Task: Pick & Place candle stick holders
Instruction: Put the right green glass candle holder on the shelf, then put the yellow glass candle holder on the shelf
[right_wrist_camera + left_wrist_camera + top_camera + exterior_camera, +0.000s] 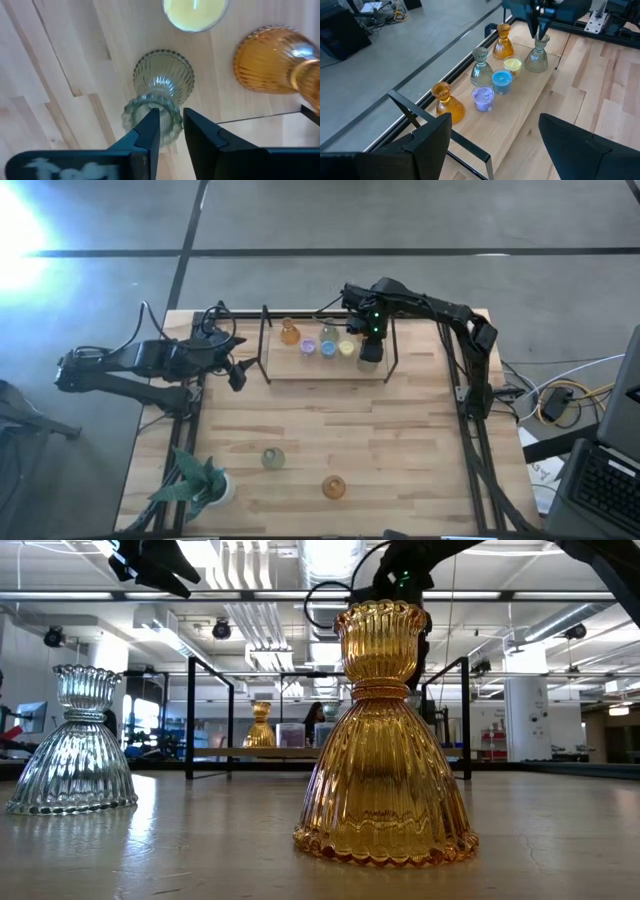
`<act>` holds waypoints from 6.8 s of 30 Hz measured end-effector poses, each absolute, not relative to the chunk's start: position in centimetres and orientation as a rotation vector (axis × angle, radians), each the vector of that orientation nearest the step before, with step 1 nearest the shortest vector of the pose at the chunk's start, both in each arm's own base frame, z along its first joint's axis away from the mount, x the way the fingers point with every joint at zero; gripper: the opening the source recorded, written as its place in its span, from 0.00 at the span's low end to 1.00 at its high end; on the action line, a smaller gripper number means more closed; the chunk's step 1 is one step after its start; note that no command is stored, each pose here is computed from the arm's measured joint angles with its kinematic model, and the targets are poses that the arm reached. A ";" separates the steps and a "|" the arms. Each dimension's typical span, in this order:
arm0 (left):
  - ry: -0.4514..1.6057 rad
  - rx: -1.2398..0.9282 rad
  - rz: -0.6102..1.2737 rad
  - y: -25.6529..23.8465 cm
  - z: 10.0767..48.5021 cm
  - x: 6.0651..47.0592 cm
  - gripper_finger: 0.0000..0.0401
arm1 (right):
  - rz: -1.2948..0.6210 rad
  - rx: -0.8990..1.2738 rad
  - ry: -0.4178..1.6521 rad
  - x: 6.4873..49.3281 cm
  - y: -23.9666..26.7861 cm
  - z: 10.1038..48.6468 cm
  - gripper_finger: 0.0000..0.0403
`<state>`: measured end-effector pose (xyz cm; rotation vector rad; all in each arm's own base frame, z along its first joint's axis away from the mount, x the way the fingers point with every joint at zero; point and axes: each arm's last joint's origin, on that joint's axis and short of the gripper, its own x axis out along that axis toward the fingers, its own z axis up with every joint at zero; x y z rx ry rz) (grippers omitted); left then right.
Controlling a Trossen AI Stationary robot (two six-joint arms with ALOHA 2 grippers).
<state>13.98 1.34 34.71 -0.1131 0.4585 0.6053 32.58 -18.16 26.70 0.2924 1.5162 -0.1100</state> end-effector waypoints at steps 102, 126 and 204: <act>0.497 -0.086 0.599 1.3 34.4 13.8 0.75 | 0.129 0.377 1.446 40.9 16.4 21.0 0.05; 0.491 -0.105 0.604 1.3 34.5 13.8 0.75 | -0.065 0.543 1.240 42.4 -4.8 33.2 0.05; 0.495 -0.110 0.588 1.3 34.4 13.8 0.75 | -0.516 0.646 1.256 41.4 -14.2 25.7 0.19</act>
